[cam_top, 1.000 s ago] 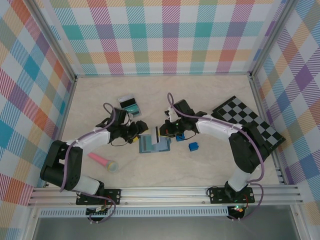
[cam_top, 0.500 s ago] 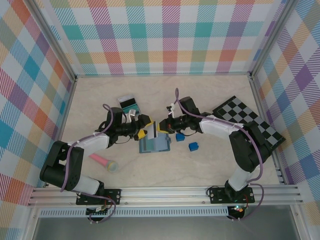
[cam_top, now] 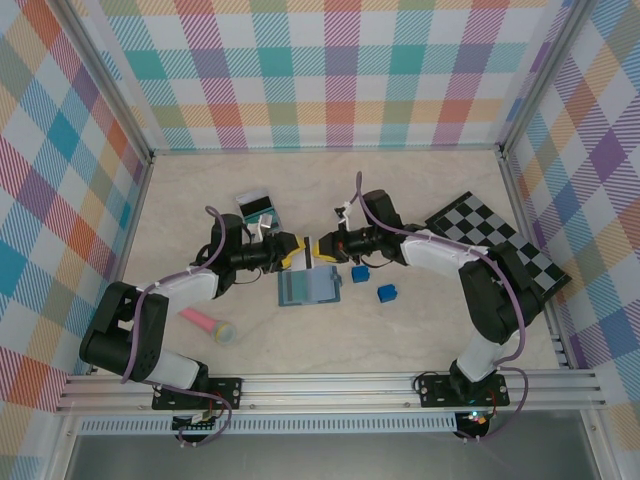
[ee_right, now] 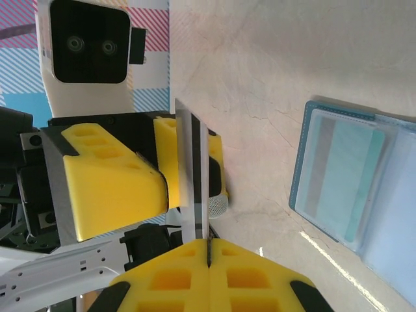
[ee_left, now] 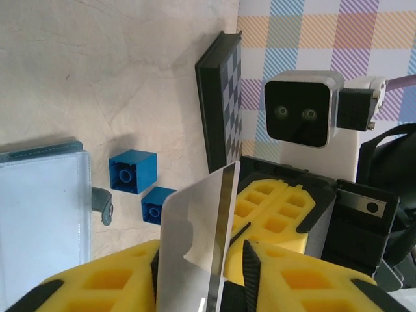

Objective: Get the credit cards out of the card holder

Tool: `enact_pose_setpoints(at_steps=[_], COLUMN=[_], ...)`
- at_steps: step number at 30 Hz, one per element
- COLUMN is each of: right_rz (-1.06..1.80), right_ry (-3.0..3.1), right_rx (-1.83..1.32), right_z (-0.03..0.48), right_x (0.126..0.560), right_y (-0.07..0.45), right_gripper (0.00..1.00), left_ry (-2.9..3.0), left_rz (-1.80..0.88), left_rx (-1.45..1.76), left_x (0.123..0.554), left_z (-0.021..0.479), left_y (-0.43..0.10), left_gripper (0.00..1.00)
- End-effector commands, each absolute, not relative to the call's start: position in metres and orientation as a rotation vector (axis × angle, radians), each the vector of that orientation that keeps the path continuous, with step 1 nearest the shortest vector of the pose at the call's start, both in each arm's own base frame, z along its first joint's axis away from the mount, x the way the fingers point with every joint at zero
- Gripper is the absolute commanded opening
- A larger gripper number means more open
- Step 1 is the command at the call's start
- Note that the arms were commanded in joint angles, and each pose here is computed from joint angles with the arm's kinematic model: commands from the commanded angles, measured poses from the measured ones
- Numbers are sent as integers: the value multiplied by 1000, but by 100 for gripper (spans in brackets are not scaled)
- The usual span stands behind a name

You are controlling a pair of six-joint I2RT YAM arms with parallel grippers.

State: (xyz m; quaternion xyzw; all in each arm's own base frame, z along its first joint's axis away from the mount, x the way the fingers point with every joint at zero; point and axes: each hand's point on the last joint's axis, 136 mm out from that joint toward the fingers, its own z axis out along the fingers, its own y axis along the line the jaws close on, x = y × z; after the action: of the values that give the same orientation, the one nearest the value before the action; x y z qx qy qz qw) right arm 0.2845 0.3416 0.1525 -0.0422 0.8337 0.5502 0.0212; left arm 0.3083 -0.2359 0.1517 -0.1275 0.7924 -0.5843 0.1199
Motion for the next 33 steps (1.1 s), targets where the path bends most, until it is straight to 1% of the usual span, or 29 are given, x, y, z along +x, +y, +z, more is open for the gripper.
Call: enact_pose_setpoints(at_steps=[1, 4, 5, 6, 7, 10, 13, 15, 18, 20, 22, 24, 28, 33], right_rz=[1720, 1708, 1702, 1693, 1678, 1549, 1353, 1222, 1091, 1021, 979, 944, 937, 923], right_ry=[2581, 2587, 2587, 2586, 2590, 2631, 2693, 2717, 2715, 2711, 2700, 2686, 2648, 2641], right_rx=[-127, -122, -126, -128, -129, -110, -88, -84, -92, -83, -80, -68, -47, -35], right_z=[149, 147, 146, 147, 146, 141, 133, 129, 127, 126, 128, 131, 143, 149], right_x=[286, 287, 287, 286, 285, 286, 287, 288, 288, 288, 287, 287, 287, 282], right_y=[342, 341, 341, 340, 338, 328, 311, 298, 282, 272, 265, 259, 255, 249], right_gripper=[0, 0, 0, 2, 5, 19, 38, 54, 73, 80, 86, 93, 100, 100], left_ry=[2260, 2262, 2263, 2266, 2274, 2312, 2359, 2399, 2429, 2445, 2451, 2421, 2328, 2240], left_rz=[-1728, -1716, -1712, -1701, -1690, -1614, -1489, -1363, -1155, -1014, -893, -771, -602, -428], left_rx=[-336, -353, -354, -357, -361, -349, -299, -248, -142, -89, -29, 33, 108, 181], left_x=[309, 310, 311, 311, 311, 309, 306, 303, 300, 300, 300, 307, 327, 358], left_z=[164, 161, 161, 160, 158, 152, 149, 147, 151, 156, 164, 181, 220, 246], left_y=[-234, -233, -233, -232, -232, -227, -220, -211, -195, -183, -172, -161, -148, -136], left_gripper=[25, 8, 4, 0, 0, 0, 0, 0, 0, 0, 0, 0, 0, 0])
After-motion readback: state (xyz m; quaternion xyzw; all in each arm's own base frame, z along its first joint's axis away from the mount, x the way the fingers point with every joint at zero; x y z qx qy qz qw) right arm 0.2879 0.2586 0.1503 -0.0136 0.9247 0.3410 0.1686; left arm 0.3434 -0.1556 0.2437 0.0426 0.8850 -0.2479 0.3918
